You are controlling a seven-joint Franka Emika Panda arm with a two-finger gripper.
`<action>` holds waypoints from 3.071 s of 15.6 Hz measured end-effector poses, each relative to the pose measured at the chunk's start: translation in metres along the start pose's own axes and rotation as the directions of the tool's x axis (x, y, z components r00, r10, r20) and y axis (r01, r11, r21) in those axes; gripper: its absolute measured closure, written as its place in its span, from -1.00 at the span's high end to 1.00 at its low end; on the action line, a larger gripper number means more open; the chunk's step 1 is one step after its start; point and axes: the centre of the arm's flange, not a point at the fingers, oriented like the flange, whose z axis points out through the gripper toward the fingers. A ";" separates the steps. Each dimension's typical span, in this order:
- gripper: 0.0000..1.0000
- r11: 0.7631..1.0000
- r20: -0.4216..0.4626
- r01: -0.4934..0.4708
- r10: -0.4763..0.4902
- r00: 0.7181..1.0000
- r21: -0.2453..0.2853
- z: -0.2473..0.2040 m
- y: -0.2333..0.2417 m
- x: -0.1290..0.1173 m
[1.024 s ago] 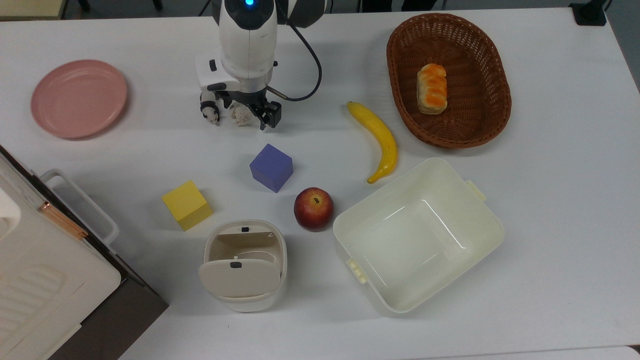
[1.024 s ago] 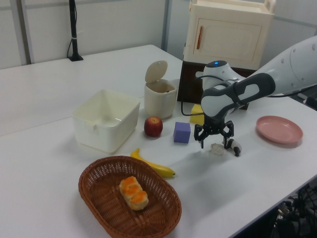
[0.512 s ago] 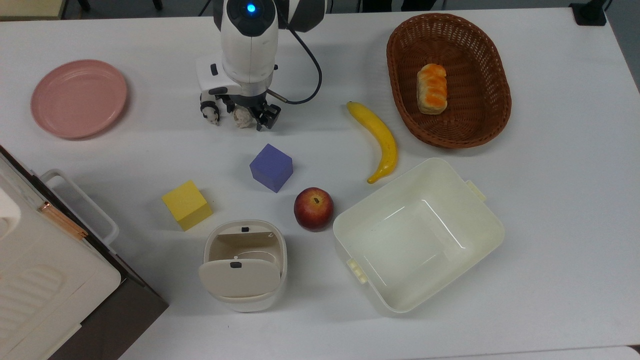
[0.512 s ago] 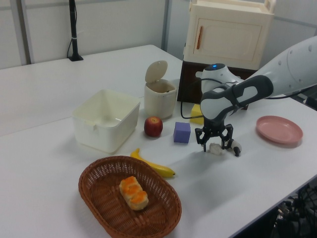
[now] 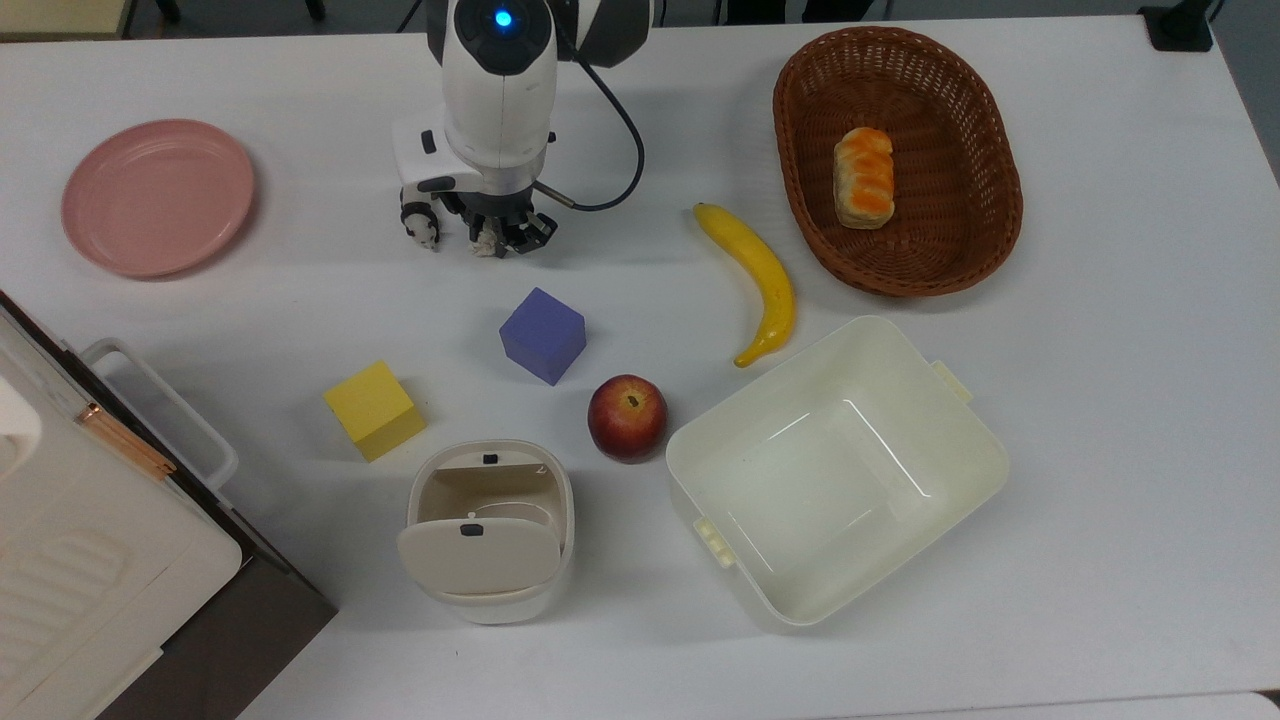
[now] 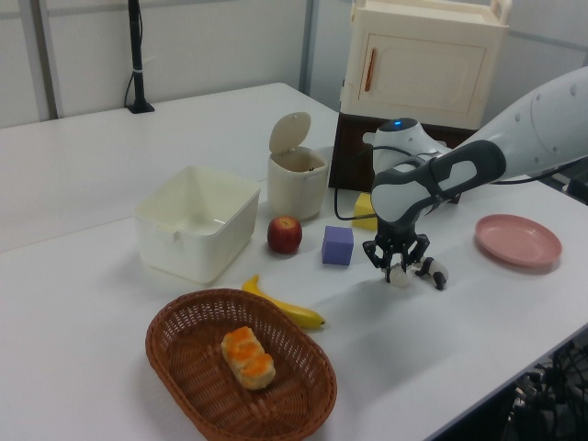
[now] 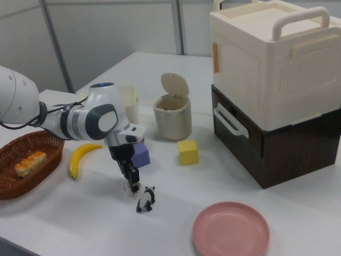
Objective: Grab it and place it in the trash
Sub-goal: 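Close the gripper on the white garlic bulb, then lift the garlic bulb and carry it over the small trash can, then open the gripper to drop the garlic bulb into the trash can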
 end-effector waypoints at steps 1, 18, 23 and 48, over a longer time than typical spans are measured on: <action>-0.37 1.000 -0.003 0.000 0.000 1.000 0.001 -0.001 0.000 0.001; -0.43 0.969 -0.427 -0.009 0.117 0.896 0.248 -0.202 -0.015 0.087; -0.43 0.965 -0.545 0.059 0.093 0.833 0.254 -0.183 -0.052 0.127; 0.66 0.956 -0.684 0.195 0.009 0.730 0.221 -0.143 -0.099 0.150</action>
